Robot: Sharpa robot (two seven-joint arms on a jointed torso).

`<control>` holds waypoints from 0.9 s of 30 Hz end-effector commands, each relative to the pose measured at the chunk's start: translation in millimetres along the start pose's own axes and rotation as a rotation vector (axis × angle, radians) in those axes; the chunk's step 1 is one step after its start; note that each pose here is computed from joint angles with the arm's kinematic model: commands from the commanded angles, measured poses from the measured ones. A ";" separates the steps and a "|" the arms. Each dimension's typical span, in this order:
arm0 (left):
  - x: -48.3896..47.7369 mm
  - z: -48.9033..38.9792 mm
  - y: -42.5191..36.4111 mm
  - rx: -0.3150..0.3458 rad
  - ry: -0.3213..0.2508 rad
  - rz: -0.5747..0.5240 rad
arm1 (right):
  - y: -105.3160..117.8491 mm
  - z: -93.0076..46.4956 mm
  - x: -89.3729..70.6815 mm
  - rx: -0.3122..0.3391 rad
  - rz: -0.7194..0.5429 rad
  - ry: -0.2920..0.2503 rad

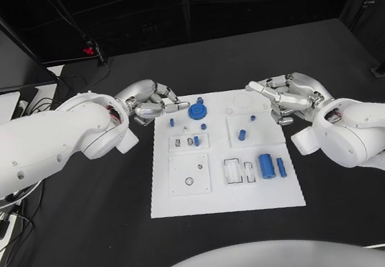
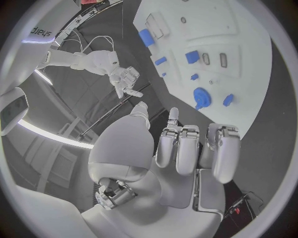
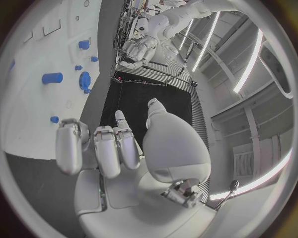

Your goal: Assemble the parts on the task board

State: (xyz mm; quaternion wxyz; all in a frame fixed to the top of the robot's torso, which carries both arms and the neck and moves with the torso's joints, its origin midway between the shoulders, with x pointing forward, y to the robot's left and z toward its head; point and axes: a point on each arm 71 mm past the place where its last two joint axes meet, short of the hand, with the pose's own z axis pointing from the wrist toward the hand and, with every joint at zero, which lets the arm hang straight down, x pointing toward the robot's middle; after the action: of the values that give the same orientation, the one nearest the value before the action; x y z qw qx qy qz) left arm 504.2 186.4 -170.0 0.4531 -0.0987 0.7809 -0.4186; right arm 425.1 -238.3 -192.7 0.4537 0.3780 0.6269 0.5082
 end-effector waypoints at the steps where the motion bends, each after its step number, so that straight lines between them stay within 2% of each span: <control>1: 13.7 4.7 11.8 -0.233 0.211 0.079 | -1.2 1.1 0.2 0.009 0.052 0.025; 10: 27.5 22.1 7.3 -0.327 0.329 0.128 | -4.2 2.7 -3.2 0.018 0.048 0.013; 18: 36.0 33.5 4.0 -0.390 0.364 0.158 | -5.6 2.0 -6.3 0.022 0.045 0.002; 27: 46.1 43.1 -2.5 -0.425 0.393 0.200 | -7.2 1.7 -6.0 0.032 0.045 0.002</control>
State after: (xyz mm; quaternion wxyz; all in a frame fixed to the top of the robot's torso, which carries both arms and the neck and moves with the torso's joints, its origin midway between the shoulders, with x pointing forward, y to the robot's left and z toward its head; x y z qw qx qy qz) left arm 511.8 133.9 -205.2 0.3087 -0.0394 0.9199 -0.2385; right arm 428.8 -245.8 -199.1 0.4394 0.3991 0.6268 0.5048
